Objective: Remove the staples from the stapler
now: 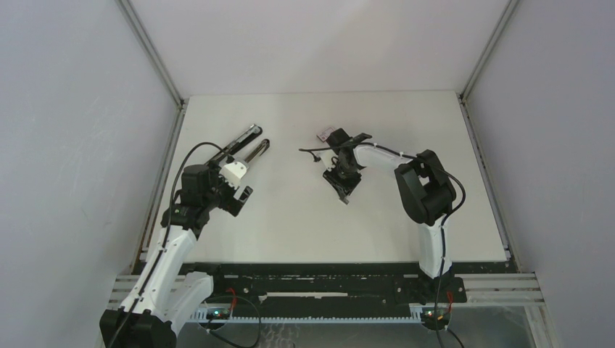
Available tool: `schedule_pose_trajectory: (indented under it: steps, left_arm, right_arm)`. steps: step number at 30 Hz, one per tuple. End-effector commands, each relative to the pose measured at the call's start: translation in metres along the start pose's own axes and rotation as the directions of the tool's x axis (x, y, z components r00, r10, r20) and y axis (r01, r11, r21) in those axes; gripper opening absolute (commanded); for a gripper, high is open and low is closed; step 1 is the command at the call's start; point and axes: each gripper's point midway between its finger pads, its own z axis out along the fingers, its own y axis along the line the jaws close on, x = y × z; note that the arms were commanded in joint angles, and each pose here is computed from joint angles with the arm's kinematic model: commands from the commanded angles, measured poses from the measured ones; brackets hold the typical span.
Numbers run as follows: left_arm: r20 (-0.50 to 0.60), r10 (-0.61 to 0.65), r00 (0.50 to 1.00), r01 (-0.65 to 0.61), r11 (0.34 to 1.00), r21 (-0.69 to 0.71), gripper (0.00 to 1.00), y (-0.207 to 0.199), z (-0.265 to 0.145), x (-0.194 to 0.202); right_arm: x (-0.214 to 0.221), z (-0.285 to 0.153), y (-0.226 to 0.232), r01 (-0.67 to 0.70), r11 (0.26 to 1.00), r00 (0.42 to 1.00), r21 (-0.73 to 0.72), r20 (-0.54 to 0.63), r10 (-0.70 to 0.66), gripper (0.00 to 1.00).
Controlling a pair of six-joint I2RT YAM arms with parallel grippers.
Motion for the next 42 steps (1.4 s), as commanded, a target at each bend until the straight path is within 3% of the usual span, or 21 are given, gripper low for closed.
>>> schedule_pose_trajectory:
  steps: [1,8,42]
  left_arm:
    - [0.014,0.014,1.000,-0.013,1.000,-0.017,1.00,0.002,0.001,0.002]
    - [0.010,0.013,1.000,-0.013,1.000,-0.014,1.00,0.002,0.001,0.003]
    - [0.013,0.014,1.000,-0.014,1.000,-0.018,1.00,0.002,0.001,0.002]
  right_arm:
    - [0.003,0.006,0.009,-0.011,0.997,1.000,-0.076,-0.002,0.011,0.35]
    - [0.006,0.003,0.001,-0.078,0.989,0.997,-0.124,0.007,0.080,0.36]
    - [0.010,0.001,-0.010,-0.104,0.987,0.994,-0.122,0.007,0.105,0.34]
